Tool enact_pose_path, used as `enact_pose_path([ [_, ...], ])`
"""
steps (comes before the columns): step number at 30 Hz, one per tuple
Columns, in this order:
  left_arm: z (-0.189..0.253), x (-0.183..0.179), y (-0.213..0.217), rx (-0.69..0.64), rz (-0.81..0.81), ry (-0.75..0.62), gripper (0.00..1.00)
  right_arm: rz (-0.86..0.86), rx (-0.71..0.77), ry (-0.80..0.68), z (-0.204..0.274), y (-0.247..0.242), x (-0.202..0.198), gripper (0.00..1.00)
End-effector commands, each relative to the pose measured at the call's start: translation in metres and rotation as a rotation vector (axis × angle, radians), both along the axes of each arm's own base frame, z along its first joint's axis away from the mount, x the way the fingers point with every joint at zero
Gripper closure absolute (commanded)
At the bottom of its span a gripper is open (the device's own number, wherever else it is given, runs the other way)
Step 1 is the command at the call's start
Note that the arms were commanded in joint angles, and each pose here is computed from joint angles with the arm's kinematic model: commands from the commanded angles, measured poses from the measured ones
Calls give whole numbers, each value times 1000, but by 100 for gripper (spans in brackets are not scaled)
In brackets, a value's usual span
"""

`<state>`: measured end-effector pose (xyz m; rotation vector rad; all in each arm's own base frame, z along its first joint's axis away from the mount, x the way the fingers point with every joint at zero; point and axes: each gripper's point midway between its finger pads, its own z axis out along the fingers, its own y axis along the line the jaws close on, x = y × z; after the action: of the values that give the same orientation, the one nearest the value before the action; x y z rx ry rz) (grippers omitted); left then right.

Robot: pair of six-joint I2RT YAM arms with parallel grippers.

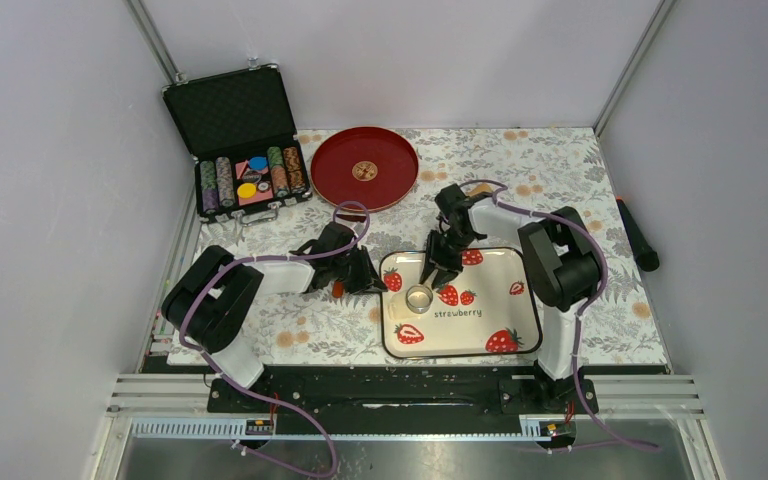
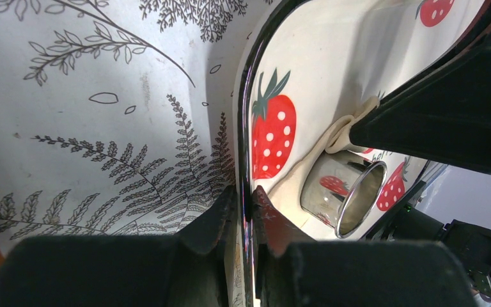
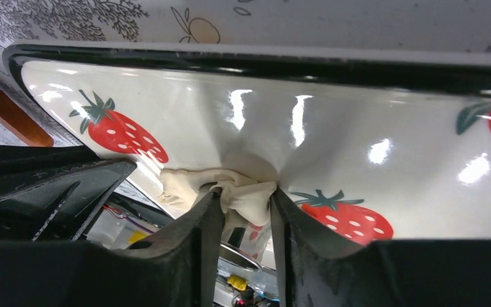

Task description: Roll out the dumpling wrappers from the dough

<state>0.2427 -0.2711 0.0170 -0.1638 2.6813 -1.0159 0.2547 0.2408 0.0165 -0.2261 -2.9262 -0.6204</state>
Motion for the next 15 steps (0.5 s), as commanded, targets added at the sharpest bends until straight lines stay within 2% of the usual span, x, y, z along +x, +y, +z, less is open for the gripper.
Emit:
enact_pose_path([
  [1, -48, -30, 29, 172, -16, 103, 99, 6, 44, -3, 2, 18, 6, 64],
  [5, -47, -29, 29, 171, -16, 101, 99, -3, 73, -30, 14, 26, 18, 75],
  [15, -48, -29, 29, 172, -14, 102, 100, 17, 128, -75, 45, 51, 34, 76],
])
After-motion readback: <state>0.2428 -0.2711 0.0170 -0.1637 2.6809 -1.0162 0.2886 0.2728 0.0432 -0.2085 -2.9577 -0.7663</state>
